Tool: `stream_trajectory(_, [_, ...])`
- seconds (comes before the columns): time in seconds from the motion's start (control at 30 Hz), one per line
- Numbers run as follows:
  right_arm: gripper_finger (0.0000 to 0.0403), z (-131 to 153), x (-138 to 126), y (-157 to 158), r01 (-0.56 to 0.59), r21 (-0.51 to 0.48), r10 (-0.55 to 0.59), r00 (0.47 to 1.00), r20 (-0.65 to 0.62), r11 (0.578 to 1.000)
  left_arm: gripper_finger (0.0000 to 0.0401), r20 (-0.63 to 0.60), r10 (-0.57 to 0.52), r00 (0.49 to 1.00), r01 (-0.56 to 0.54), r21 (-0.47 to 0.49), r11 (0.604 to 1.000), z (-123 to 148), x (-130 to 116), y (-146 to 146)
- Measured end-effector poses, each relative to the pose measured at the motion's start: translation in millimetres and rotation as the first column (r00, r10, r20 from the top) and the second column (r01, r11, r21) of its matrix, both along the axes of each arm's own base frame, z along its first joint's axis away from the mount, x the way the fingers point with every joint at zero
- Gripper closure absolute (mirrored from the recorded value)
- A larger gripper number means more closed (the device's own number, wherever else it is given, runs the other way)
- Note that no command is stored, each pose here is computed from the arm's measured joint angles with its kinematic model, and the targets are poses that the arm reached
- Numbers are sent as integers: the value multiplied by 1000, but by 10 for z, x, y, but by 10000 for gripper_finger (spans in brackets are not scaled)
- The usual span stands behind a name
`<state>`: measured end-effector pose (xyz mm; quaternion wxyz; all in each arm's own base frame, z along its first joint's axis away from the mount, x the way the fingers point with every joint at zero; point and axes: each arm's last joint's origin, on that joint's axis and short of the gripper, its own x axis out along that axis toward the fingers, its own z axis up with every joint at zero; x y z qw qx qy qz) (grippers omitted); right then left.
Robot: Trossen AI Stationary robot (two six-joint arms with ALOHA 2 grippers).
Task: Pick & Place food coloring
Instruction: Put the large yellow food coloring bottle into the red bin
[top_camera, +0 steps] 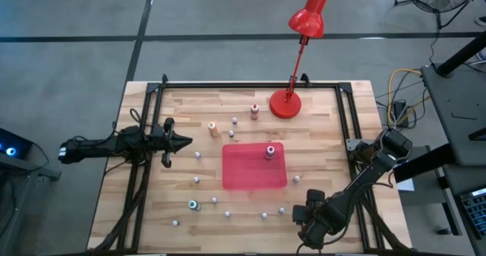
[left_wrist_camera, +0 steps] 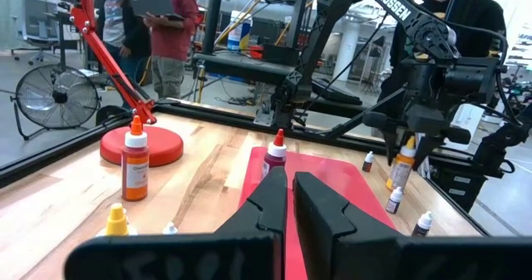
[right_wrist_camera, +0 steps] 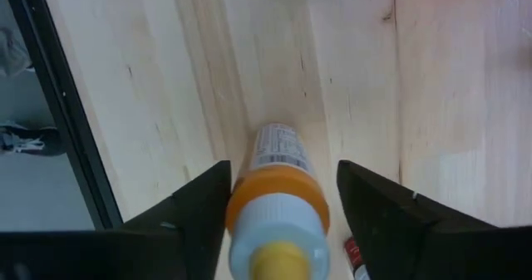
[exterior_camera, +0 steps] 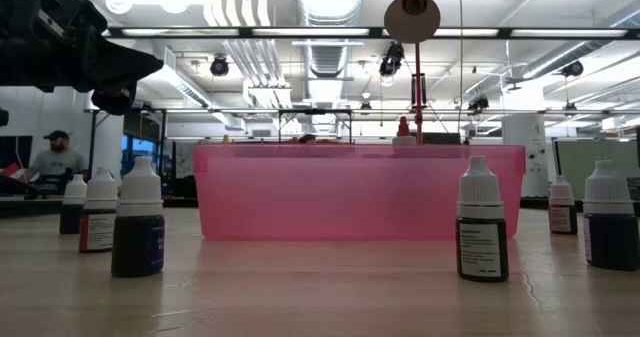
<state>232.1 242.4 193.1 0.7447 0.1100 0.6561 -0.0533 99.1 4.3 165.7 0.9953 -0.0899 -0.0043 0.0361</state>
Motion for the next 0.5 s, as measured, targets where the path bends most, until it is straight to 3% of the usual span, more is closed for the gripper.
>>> stream_trajectory(0.3, [259,0,-1,-1,0,-1,0,1000,-1,1000,401,0,0,1000,0,0,1000,0,0,0])
stream_trajectory(0.5, [255,1,-1,-1,6,-1,-6,1000,-2,1000,401,0,0,1000,0,0,1000,0,0,0])
